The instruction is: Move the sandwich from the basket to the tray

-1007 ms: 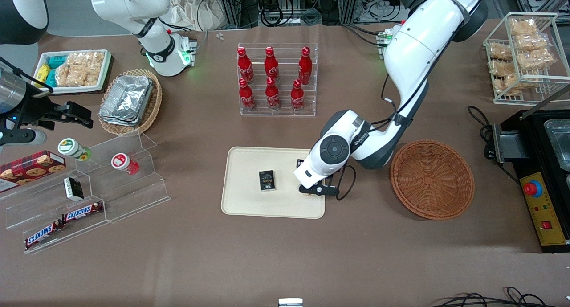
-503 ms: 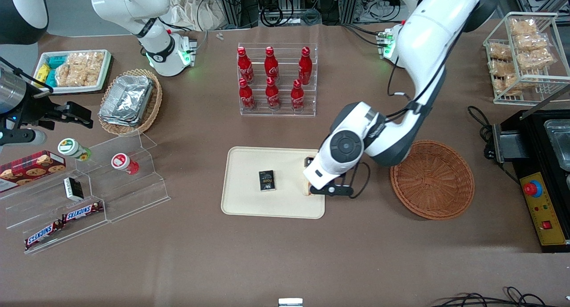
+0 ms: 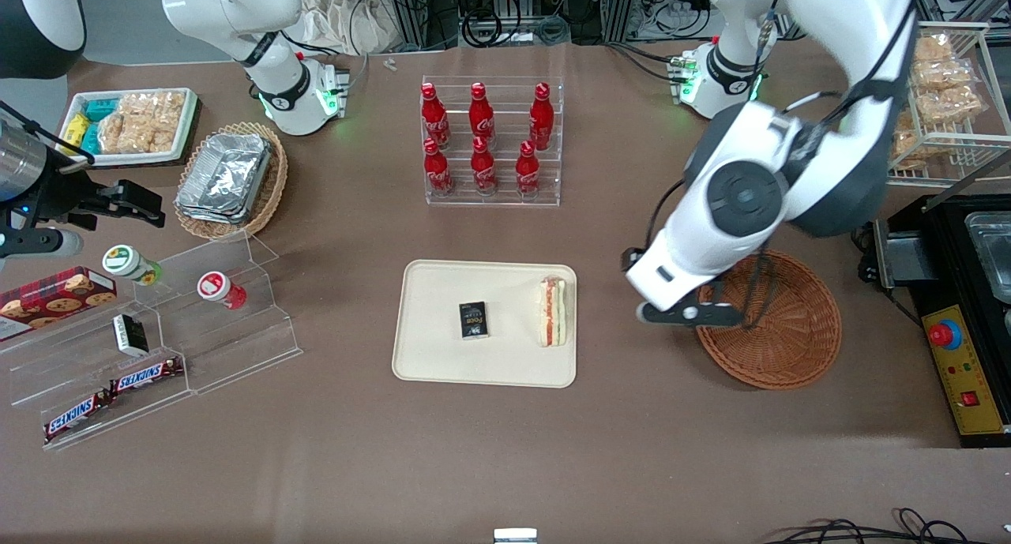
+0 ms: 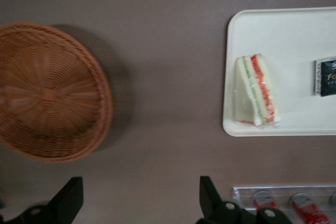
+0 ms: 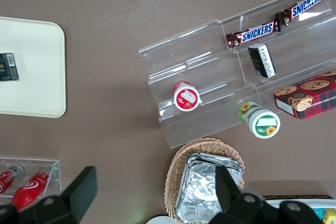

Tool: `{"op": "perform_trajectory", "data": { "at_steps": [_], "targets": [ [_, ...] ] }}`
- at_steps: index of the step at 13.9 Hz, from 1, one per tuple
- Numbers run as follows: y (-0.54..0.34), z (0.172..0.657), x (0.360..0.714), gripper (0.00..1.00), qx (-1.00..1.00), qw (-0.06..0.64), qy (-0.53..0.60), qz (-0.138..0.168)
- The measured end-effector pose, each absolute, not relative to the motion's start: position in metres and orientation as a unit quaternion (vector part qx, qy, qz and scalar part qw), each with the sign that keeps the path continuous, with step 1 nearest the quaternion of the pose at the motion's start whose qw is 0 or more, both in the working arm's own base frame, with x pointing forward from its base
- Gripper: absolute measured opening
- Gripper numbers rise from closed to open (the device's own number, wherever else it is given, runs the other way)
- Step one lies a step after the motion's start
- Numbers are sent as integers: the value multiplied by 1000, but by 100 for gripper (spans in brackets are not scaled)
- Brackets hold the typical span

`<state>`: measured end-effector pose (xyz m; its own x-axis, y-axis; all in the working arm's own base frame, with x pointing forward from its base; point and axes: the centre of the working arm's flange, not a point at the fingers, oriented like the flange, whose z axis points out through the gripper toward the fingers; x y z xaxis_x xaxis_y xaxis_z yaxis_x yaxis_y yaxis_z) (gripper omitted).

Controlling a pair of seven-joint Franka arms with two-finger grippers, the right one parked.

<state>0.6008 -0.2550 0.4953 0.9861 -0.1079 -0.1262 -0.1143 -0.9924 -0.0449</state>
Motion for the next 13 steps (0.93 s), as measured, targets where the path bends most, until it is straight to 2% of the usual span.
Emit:
{"op": "perform_trajectory", "data": {
  "at_steps": [4, 13],
  "targets": [
    [-154, 548, 604, 99, -993, 17, 92, 67],
    [-48, 560, 610, 100, -997, -1, 23, 79]
  ]
}}
